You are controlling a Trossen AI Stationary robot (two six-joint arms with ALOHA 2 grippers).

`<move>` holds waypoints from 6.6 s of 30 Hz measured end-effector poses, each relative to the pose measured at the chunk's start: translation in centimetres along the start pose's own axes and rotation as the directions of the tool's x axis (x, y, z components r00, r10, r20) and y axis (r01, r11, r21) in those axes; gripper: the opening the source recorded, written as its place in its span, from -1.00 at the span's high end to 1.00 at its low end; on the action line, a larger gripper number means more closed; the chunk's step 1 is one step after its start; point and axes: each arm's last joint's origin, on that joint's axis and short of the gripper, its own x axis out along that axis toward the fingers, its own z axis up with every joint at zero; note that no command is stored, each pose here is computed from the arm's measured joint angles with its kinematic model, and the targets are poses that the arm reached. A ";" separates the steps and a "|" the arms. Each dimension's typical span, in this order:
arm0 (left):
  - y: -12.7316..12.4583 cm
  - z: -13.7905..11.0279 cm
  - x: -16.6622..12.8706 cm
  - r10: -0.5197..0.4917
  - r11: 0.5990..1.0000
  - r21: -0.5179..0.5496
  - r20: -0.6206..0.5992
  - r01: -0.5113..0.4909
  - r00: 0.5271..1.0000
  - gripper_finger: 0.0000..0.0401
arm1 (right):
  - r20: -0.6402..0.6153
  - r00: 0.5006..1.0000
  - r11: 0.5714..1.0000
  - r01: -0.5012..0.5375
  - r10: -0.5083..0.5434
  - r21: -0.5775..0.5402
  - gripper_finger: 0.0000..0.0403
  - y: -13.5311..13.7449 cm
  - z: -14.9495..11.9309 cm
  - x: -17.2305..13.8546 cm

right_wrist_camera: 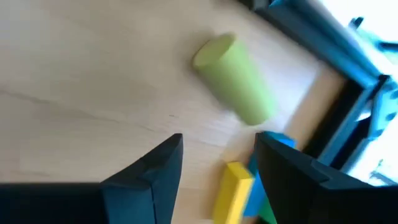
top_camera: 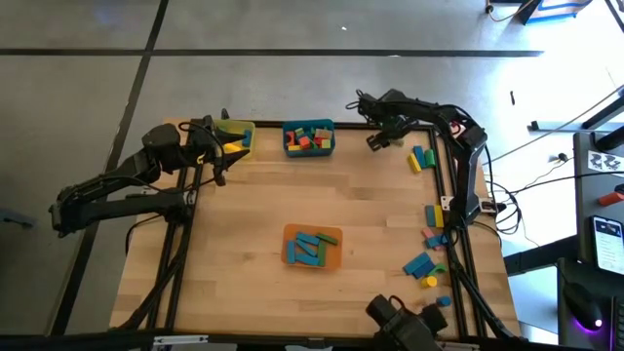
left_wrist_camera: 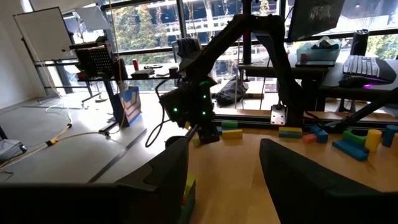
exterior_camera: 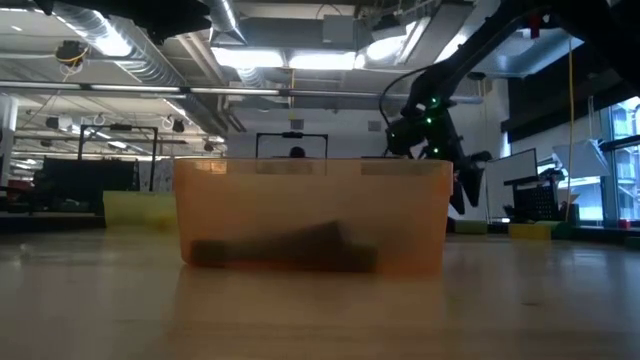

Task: Sort blocks by size
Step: Put the light green cylindrical block into the yellow bin, then put the green cylindrical block into the yellow bin

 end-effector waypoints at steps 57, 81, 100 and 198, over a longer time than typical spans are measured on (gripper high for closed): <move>0.0 0.2 0.0 0.002 1.000 0.002 0.015 -0.002 1.000 0.09 | 0.185 0.971 0.856 -0.033 0.149 -0.516 0.32 5.1 -4.1 -5.8; 0.0 0.2 0.0 0.002 1.000 0.002 0.016 -0.002 1.000 0.09 | 0.522 0.467 0.657 -0.192 0.714 -0.729 0.23 14.4 -4.3 -15.0; 0.0 0.2 0.0 0.003 1.000 0.002 0.017 -0.003 1.000 0.09 | 0.618 0.093 0.619 -0.251 0.781 -0.744 0.22 21.5 -1.5 -13.2; -0.1 0.0 1.0 -0.013 1.000 -0.003 0.002 0.013 1.000 0.09 | 0.628 -0.089 0.592 -0.256 0.773 -0.764 0.25 27.6 6.1 -16.9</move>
